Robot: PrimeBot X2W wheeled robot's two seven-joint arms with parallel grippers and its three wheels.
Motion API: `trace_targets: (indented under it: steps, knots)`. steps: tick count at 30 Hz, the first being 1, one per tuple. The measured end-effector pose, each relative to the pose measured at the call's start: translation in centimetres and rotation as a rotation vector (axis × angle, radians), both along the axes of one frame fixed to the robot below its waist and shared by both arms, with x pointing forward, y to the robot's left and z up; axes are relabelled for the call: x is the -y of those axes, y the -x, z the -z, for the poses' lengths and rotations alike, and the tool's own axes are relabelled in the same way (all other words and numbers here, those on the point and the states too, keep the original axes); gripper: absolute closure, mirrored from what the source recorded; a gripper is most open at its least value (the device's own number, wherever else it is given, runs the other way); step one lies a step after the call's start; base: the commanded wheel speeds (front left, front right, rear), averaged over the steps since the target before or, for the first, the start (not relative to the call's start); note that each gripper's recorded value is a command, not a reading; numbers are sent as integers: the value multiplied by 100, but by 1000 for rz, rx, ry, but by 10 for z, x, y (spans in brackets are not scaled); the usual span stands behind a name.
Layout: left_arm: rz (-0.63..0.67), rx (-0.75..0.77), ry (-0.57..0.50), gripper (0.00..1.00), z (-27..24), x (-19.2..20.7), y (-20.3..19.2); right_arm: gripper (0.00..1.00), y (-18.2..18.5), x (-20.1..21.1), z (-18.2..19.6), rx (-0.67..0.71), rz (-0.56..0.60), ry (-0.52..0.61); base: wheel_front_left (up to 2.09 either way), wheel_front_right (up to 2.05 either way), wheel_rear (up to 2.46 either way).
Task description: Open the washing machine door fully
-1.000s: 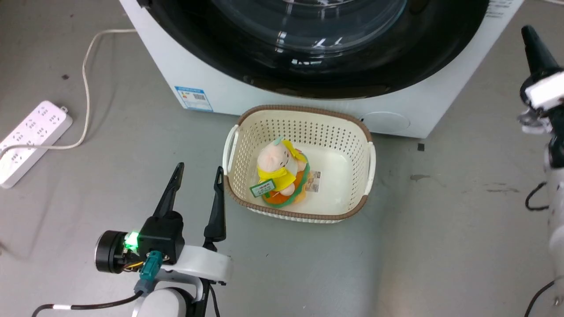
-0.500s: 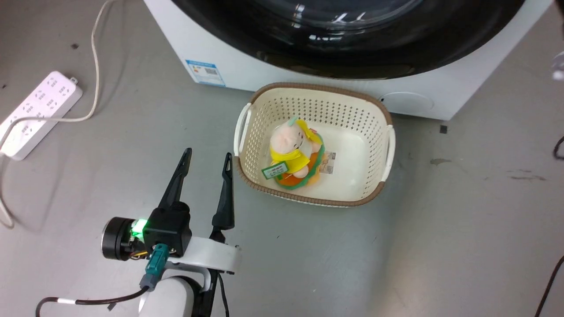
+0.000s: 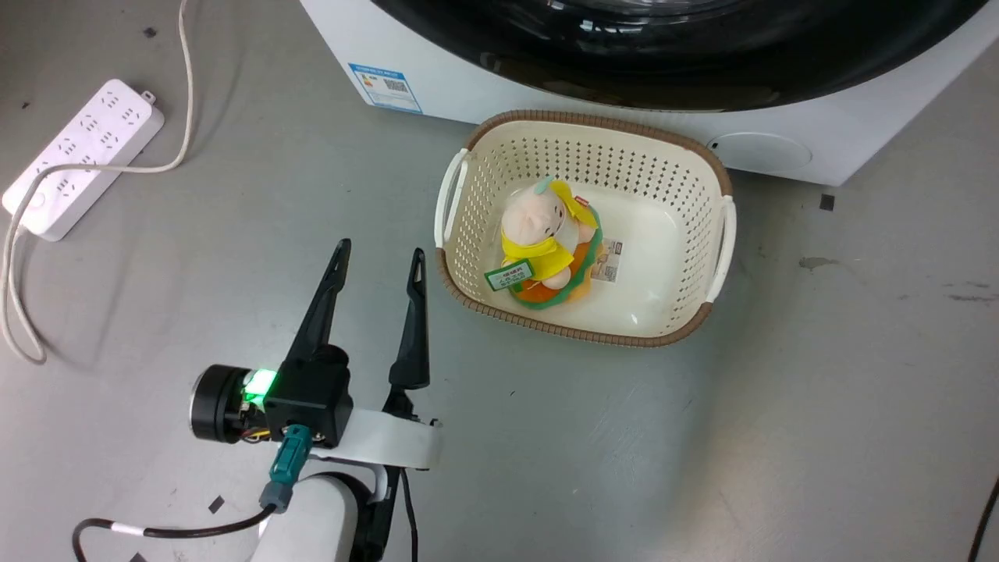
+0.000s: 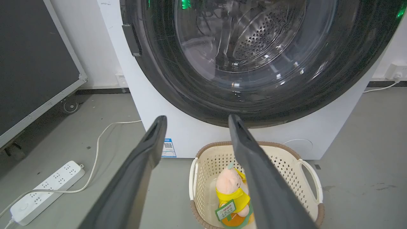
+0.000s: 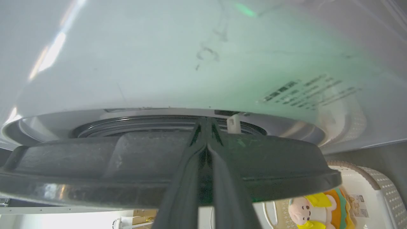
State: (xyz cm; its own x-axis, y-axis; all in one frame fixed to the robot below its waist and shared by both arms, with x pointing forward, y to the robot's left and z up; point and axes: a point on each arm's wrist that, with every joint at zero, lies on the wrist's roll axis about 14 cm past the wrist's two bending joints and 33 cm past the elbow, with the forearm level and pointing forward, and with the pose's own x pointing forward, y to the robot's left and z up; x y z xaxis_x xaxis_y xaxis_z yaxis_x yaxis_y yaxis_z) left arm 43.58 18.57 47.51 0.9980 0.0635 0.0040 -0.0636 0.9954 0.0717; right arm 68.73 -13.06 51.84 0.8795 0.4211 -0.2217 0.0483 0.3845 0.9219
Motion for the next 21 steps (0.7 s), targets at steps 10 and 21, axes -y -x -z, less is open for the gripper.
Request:
trace_targets:
  steps: [10, 21]
  knots:
    - [-4, 16, -4, 0, -2, 0, -2, 100, 0, -9, 10, -91, -78, -146, 0, 0, 0]
    - [-8, 86, -6, 0, -26, -1, 6, 100, 34, -27, 7, -177, -185, -241, 0, 0, 0]
